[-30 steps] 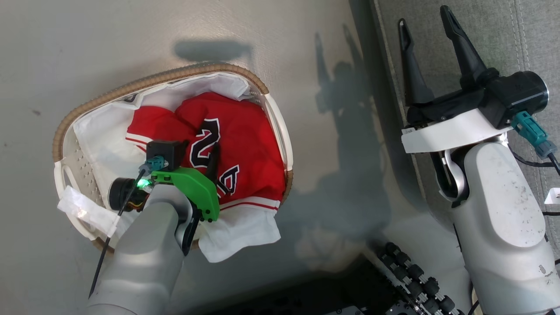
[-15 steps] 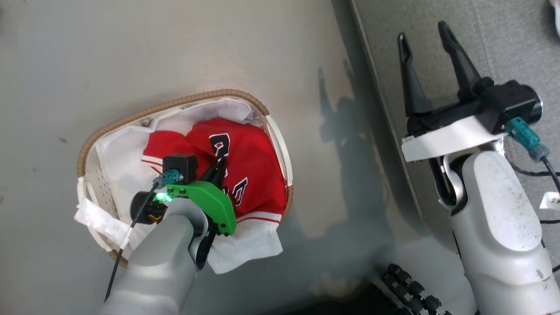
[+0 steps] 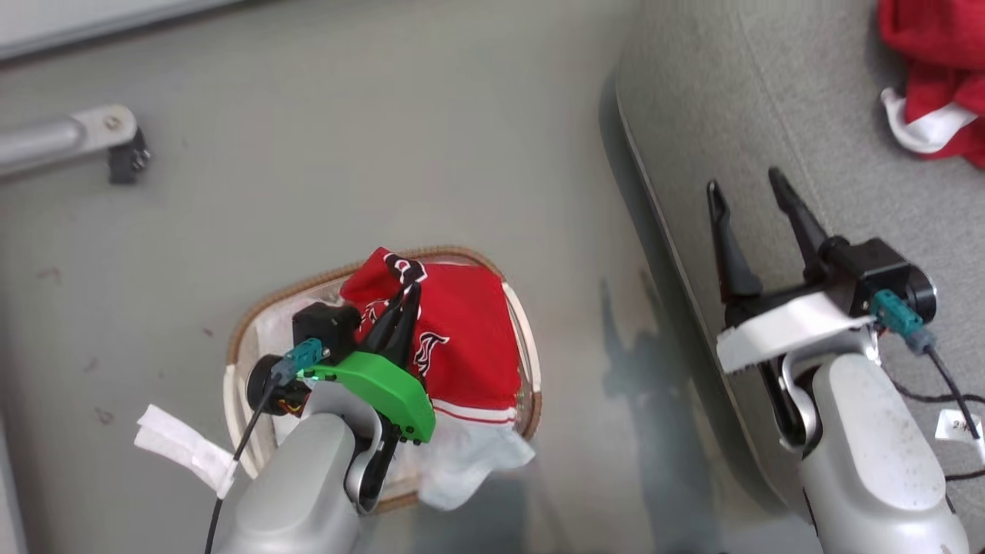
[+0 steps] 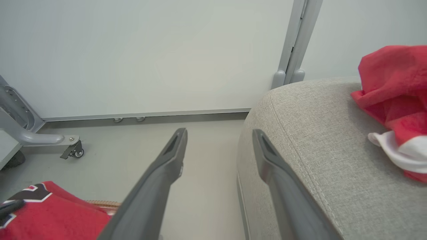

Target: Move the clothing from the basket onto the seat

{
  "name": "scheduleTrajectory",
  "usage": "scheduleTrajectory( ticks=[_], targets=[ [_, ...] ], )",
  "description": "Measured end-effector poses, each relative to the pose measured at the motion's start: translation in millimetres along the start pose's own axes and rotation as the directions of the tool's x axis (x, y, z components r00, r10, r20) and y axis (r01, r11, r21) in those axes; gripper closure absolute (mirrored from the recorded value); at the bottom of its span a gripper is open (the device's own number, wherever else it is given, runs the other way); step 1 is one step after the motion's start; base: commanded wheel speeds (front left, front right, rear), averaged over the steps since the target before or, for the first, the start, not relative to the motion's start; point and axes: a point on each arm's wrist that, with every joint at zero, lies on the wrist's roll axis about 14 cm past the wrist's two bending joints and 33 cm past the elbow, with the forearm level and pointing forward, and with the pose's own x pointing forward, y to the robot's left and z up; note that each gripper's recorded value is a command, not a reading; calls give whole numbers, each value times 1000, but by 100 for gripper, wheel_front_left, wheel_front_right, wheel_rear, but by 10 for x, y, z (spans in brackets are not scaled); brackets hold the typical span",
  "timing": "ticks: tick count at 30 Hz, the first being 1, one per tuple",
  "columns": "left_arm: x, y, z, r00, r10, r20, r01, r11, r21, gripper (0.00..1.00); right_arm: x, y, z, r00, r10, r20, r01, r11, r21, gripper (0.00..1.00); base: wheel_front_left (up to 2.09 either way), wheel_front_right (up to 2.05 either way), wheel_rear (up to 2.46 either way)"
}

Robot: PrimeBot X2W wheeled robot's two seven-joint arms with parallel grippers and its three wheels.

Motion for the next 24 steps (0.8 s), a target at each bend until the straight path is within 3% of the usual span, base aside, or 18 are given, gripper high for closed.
scheduleTrajectory(
  ticks=[10,24],
  targets=[
    [-415,-371,1058,951,-64,304,21,990,140,100,-289,286,288,997,65,48,-66,998,25,0,0,0,0],
    [-1145,-917,2130,787,-183,589,4,956,292,100,-719,650,378,986,157,57,-159,987,30,0,0,0,0]
  ],
)
